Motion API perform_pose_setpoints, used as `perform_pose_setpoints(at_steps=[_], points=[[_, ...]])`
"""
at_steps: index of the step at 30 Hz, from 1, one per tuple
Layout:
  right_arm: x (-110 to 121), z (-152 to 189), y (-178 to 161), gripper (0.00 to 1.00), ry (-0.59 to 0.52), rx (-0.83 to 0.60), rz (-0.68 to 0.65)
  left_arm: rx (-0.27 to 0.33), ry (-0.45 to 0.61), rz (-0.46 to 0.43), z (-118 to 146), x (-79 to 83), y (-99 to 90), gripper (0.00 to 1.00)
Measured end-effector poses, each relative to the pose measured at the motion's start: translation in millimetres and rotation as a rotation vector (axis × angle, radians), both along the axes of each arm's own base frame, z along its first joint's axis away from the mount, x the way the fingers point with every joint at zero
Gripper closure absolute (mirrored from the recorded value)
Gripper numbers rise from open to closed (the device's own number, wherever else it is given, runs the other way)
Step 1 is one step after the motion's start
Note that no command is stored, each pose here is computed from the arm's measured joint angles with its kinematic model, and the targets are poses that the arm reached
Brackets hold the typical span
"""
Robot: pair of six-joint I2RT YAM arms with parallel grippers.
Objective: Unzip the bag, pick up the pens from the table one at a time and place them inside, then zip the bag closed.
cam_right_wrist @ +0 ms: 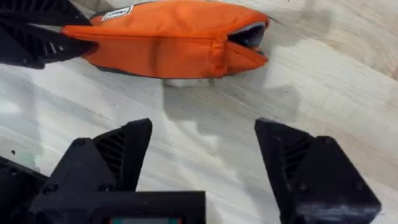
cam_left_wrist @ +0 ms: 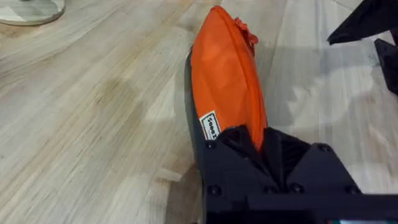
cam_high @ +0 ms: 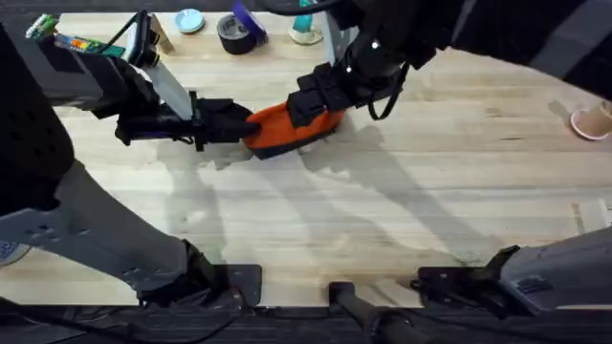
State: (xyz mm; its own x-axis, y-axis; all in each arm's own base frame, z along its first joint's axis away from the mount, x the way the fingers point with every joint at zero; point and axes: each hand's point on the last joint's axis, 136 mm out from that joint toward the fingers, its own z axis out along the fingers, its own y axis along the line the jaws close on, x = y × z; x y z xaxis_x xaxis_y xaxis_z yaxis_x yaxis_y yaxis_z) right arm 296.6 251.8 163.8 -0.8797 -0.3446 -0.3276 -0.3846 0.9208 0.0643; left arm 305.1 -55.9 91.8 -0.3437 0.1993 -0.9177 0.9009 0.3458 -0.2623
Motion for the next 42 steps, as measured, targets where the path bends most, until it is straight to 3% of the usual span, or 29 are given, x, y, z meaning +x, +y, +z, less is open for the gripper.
perform_pose_setpoints(at_steps=[11,27,35,42], points=[[18.5,2.8,16.3,0.005,-0.069,0.051,0.018,0.0,0.0,0.0,0.0,0.0,0.0,0.959],[32.1,-51.3,15.6,0.005,0.017,-0.023,-0.005,0.0,0.0,0.0,0.0,0.0,0.0,0.959],[48.4,-53.4,23.0,0.005,-0.025,0.013,-0.016,-0.001,-0.001,0.001,0.3,0.2,0.0,0.959],[53.2,-52.4,21.4,0.113,-0.035,0.021,-0.026,-0.001,-0.001,0.001,0.3,0.2,0.0,0.959]])
